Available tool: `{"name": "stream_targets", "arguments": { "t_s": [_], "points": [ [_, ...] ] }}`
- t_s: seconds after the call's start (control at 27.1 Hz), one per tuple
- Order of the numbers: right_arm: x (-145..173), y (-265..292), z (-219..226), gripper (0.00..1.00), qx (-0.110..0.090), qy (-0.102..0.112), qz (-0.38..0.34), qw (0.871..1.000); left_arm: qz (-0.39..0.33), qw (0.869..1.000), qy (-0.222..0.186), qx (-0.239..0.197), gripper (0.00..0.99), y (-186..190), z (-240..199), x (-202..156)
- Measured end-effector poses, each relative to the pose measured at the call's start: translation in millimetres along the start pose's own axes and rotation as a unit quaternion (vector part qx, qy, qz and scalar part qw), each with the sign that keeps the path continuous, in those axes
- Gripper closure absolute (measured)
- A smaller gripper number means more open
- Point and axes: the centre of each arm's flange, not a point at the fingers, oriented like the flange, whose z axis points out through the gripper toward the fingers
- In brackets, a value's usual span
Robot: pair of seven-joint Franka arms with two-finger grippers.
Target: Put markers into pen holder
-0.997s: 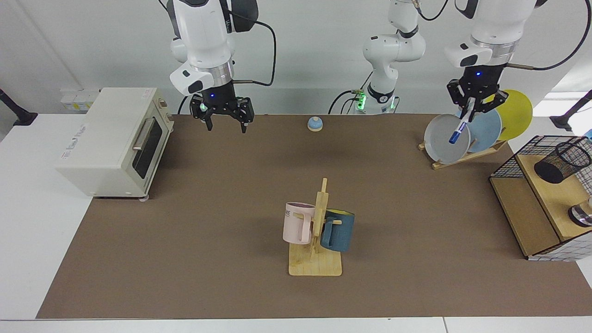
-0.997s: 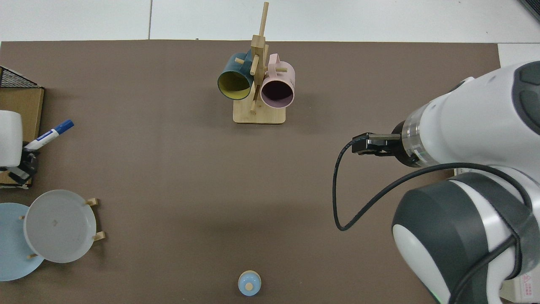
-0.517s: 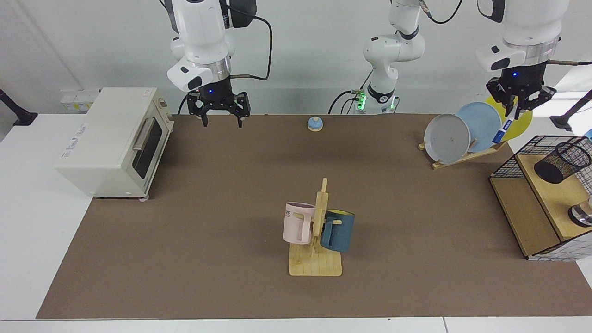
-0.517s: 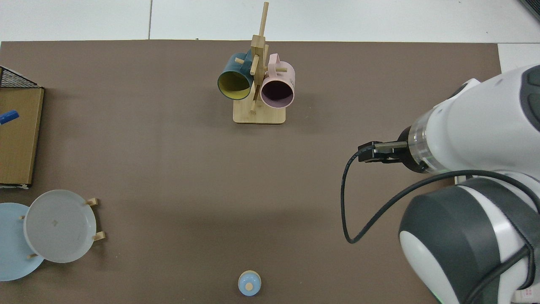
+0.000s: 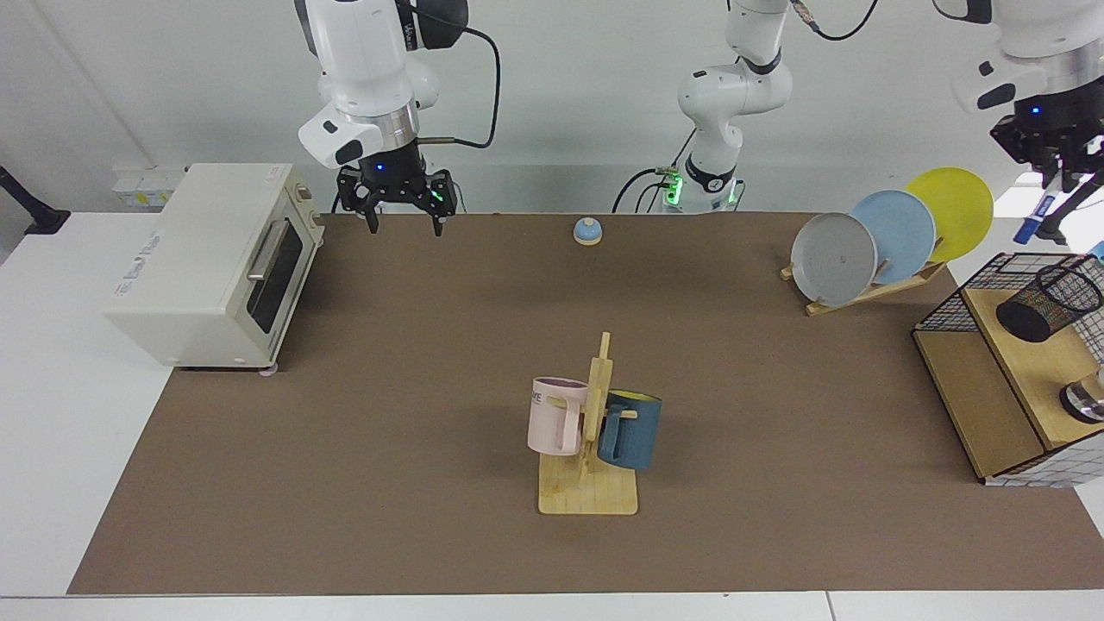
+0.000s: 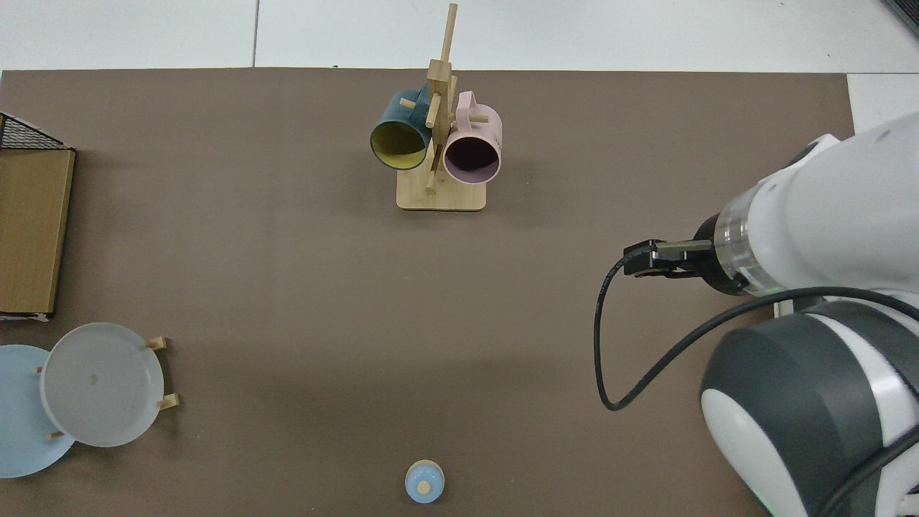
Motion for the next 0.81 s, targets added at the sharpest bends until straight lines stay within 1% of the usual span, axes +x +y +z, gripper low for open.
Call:
{"name": "stream_targets", "arguments": {
  "t_s": [0.22, 0.3, 0.41, 0.48, 0.55, 0.66, 0.81],
  "points": [
    [7, 23, 3, 0.01, 0.005, -0.005, 0.022, 1.0, 0.034, 0.999, -0.005, 0.03, 0.828, -26, 30, -48],
    [9, 30, 3, 0.01, 0.005, -0.005, 0.025, 1.0, 0.05, 0.998, -0.016, 0.038, 0.828, -31, 36, -58],
    [12, 39, 4, 0.01, 0.006, -0.006, 0.013, 1.0, 0.081, 0.994, -0.046, 0.054, 0.828, -35, 37, -64],
    [13, 44, 5, 0.01, 0.005, -0.008, 0.004, 1.0, 0.096, 0.992, -0.059, 0.063, 0.828, -37, 35, -65],
    [13, 48, 6, 0.01, 0.005, -0.012, -0.002, 1.0, 0.106, 0.989, -0.071, 0.07, 0.828, -38, 32, -65],
    [12, 49, 7, 0.01, 0.007, -0.019, -0.006, 1.0, 0.12, 0.984, -0.099, 0.084, 0.828, -41, 31, -66],
    [11, 45, 6, 0.01, 0.01, -0.019, -0.009, 1.0, 0.133, 0.981, -0.117, 0.084, 0.828, -46, 44, -63]
  ]
}}
